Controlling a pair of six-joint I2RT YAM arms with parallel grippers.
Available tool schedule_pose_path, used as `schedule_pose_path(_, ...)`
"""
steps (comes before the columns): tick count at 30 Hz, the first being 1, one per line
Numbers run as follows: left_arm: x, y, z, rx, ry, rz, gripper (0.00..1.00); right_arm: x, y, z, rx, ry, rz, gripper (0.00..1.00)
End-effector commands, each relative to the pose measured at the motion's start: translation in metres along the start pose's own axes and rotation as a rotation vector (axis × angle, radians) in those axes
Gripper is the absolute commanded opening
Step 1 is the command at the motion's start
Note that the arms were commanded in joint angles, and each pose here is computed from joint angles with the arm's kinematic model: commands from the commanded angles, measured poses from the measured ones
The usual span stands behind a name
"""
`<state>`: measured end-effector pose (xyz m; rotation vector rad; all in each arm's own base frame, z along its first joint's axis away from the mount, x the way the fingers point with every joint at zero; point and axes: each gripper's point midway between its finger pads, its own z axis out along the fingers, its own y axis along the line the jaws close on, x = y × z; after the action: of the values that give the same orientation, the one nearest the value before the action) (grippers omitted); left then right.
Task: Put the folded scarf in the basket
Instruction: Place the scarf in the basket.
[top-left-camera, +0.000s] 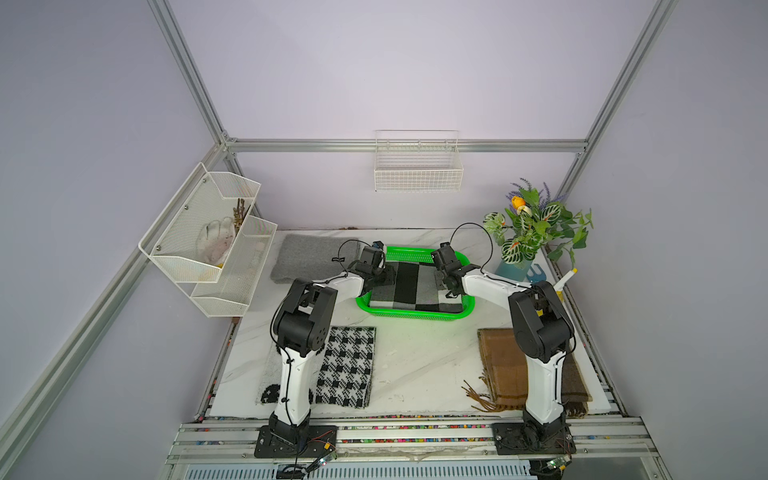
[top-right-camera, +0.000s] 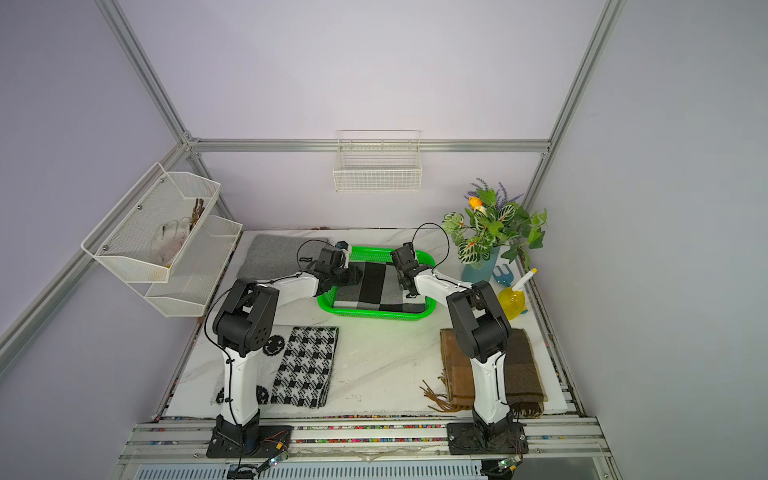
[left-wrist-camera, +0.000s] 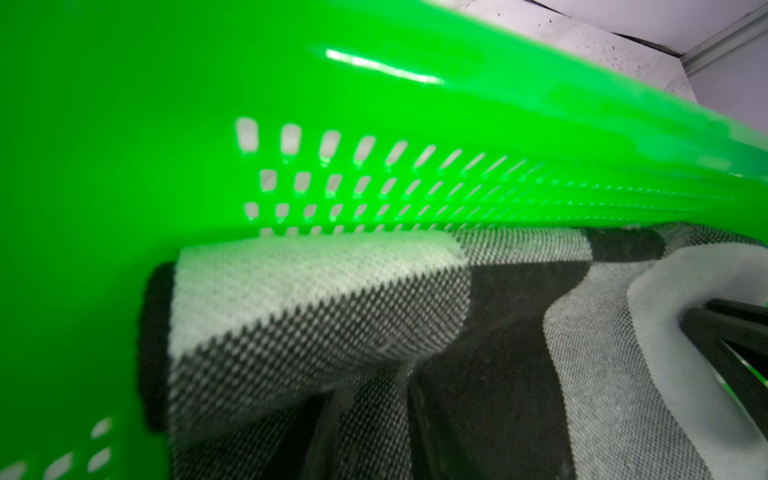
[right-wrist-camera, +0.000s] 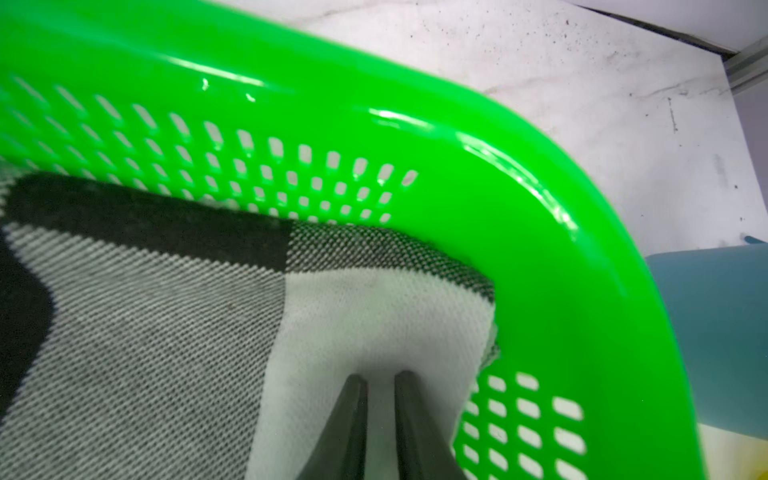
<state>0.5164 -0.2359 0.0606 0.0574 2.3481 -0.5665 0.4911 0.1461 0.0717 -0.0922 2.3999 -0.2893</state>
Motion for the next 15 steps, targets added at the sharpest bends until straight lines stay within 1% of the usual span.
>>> schedule_pose_path(1,-0.003,0.011,0.002,-0.015,-0.007,-0.012,0.32,0.004,-0.009,0.003,0.035,0.002,-0.003,0.19)
schedule_pose_path(4,-0.008,0.002,-0.007,0.028,-0.033,-0.018,0.31,0.0,-0.009,0.0,0.04,-0.009,0.001,0.19)
schedule_pose_path(8,-0.015,-0.003,-0.022,0.013,-0.039,0.003,0.31,-0.01,-0.012,-0.011,0.041,-0.026,0.003,0.19)
schedule_pose_path(9,-0.018,-0.006,-0.028,0.02,-0.053,0.005,0.32,-0.013,-0.012,-0.016,0.037,-0.031,0.005,0.2)
schedule_pose_path(13,-0.039,-0.022,-0.058,0.058,-0.127,0.014,0.36,-0.03,0.001,-0.049,-0.015,-0.1,-0.006,0.31)
schedule_pose_path(15,-0.05,-0.032,-0.077,0.072,-0.154,0.026,0.38,-0.033,0.007,-0.064,-0.038,-0.112,-0.007,0.33)
